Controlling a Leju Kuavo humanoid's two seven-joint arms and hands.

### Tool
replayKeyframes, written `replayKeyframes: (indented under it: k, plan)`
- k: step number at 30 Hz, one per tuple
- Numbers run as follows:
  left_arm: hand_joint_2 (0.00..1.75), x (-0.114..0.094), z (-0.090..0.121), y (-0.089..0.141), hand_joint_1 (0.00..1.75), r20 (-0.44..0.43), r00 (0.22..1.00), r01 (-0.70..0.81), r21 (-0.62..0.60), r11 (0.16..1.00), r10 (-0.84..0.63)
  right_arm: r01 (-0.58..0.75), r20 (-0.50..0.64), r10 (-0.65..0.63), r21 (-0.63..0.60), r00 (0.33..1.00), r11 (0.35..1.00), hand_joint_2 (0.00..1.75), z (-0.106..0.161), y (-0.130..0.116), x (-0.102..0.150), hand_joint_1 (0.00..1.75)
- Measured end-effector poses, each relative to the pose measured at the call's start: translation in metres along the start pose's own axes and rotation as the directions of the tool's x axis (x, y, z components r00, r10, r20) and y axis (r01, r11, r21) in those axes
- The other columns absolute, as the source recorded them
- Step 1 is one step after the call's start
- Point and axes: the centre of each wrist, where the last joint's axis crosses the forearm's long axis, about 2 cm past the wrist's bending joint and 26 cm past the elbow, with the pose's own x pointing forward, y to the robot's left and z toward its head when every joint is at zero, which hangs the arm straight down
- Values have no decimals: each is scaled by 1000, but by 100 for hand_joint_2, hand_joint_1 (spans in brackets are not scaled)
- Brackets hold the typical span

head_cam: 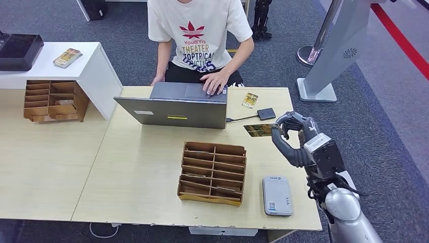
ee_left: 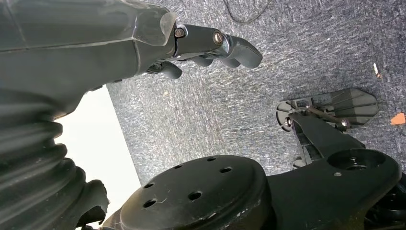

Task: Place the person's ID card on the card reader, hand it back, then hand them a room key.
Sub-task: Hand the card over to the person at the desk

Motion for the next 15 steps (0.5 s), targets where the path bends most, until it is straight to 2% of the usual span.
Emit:
replayKeyframes:
  k: [4, 8, 15]
  plan:
    - [175, 0, 0, 0, 0, -2, 1000, 10, 2, 1000, -10, -62, -10, 62, -13, 998, 998, 175, -7, 0, 2, 175]
    - [175, 3, 0, 1, 0, -5, 1000, 29, 5, 1000, -29, -200, -26, 199, -30, 980, 979, 175, -34, 3, 9, 175]
    - [175, 4, 0, 1, 0, -7, 999, 37, 6, 999, -37, -250, -18, 249, -30, 968, 968, 175, -52, 9, 14, 175]
